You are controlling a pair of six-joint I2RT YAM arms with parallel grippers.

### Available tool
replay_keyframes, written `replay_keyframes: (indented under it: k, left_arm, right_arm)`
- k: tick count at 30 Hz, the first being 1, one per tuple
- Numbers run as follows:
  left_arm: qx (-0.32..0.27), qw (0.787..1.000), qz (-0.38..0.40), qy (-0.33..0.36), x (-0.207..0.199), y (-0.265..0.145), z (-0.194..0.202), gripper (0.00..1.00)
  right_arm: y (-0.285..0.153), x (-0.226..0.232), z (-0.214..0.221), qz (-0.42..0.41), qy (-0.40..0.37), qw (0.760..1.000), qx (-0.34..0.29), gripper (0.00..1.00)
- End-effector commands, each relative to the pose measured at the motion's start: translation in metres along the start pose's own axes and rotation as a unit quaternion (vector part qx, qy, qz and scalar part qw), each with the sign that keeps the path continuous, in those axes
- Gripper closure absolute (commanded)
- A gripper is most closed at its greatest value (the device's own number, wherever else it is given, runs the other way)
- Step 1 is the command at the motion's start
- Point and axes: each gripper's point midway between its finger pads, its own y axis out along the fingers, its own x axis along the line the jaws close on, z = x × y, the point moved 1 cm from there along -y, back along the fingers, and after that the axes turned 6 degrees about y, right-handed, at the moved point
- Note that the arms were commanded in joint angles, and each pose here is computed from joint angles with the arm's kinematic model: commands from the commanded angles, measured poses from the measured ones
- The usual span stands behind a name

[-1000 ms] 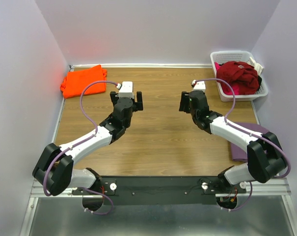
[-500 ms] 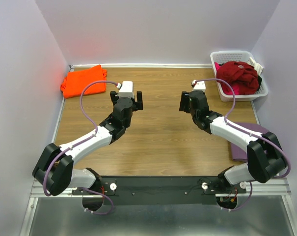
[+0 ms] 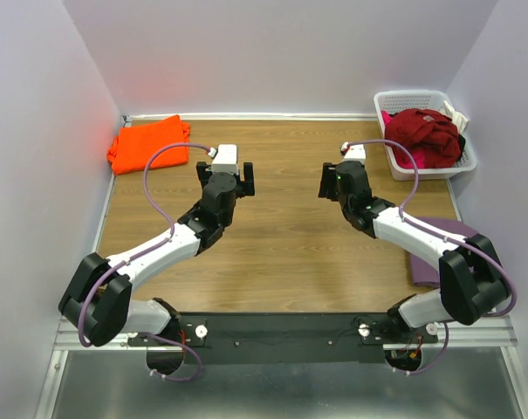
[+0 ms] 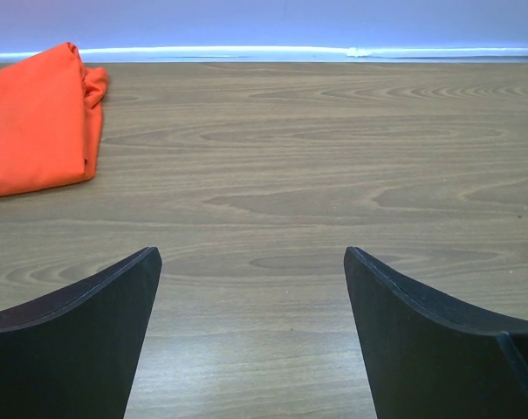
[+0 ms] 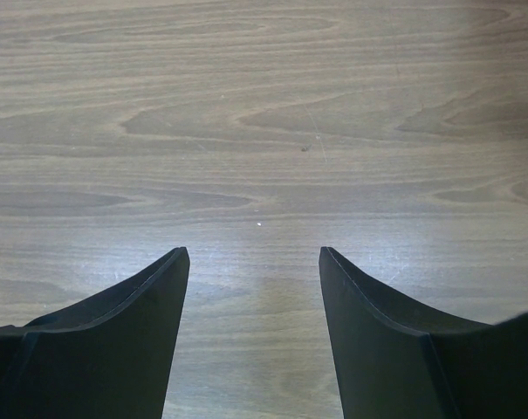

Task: Fold and stack the t-shirts
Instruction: Put the neatly folded tshirt into the corner of the board with the left arm

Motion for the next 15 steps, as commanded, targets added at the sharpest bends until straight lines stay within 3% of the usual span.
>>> replay_keyframes:
  k: [1, 15]
  left_arm:
    - [-0.013, 1.0, -0.008, -0.004, -0.0008, 0.0018, -0.0086, 0.05]
    - [-0.001, 1.0, -0.015, 0.002, -0.0014, 0.0061, -0.0049, 0.03]
  right_arm:
    - [0.0008, -0.0073, -0.0033, 0.014, -0.001, 1.0, -0.012, 0.3]
    - [0.0019, -0.0065, -0.0021, 0.012, -0.003, 1.0, -0.009, 0.3]
